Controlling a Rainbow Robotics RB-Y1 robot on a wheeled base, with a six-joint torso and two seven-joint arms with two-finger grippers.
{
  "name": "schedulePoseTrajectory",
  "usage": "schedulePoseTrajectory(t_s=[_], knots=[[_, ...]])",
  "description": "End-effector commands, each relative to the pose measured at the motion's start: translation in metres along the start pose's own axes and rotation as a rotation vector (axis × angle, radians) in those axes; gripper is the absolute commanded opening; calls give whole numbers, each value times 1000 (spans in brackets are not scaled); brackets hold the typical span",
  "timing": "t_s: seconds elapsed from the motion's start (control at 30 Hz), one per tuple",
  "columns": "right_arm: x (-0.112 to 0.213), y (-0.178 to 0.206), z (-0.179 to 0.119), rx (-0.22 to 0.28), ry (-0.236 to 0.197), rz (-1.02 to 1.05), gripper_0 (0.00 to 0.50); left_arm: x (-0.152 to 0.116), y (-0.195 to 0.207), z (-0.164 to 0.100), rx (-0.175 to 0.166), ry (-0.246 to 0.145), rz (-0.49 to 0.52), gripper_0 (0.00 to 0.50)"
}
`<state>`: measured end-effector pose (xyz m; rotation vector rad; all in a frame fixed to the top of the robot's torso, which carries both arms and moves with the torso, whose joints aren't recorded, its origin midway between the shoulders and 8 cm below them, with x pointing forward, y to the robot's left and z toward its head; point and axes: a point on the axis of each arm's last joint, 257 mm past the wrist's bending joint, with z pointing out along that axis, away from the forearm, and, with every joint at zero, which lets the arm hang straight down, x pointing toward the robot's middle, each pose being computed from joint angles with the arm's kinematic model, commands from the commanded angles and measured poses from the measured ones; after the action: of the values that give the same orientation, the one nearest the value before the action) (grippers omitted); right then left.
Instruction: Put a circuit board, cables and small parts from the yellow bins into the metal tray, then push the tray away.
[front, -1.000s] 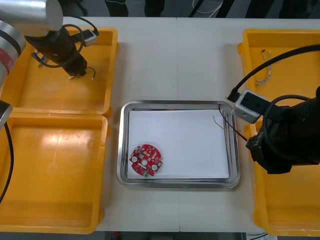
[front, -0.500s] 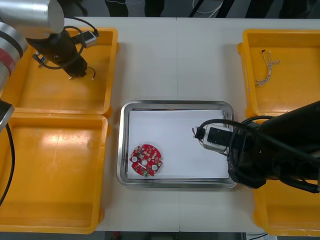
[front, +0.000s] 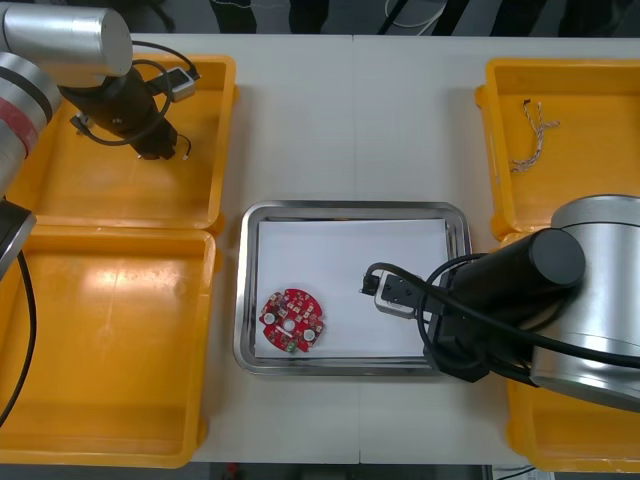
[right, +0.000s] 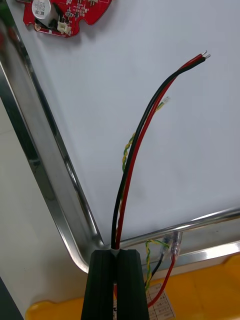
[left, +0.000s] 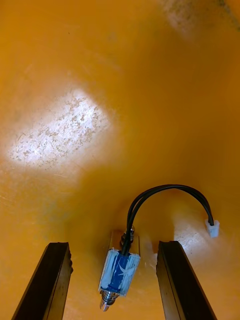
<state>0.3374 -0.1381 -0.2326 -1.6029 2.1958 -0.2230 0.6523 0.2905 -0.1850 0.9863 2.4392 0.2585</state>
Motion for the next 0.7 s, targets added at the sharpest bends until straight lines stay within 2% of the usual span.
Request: schedulePoseTrajectory(t_s=[0.03, 0.13, 0.23, 0.3, 0.33, 0.37, 0.4, 0.5, 0.7], knots=[[-23, 2, 8, -15, -30, -48, 0, -25, -3, -8, -18, -27, 138, 500], [-26, 4, 17, -29, -22, -31, 0, -23, -5, -5, -15, -25, 139, 500], [-25, 3, 26, -17, -8, -30, 0, -19, -6, 0, -12, -28, 132, 486], [-26, 1, 33, 13, -8, -39, 0, -16, -7, 3, -13, -25, 135, 257], [-26, 1, 34, 20, -11, -41, 0, -15, -8, 4, -15, -20, 140, 185], [-25, -1, 38, 31, -6, -40, 0, -14, -8, 5, -19, -12, 151, 85], [-24, -3, 42, 43, -4, -41, 0, -11, -9, 8, -24, 1, 163, 5], [-20, -3, 50, 41, 14, -31, 0, -10, -10, 11, -36, 11, 174, 0], [-17, 1, 64, 17, 41, -3, 0, -10, -10, 11, -31, 4, 162, 0]])
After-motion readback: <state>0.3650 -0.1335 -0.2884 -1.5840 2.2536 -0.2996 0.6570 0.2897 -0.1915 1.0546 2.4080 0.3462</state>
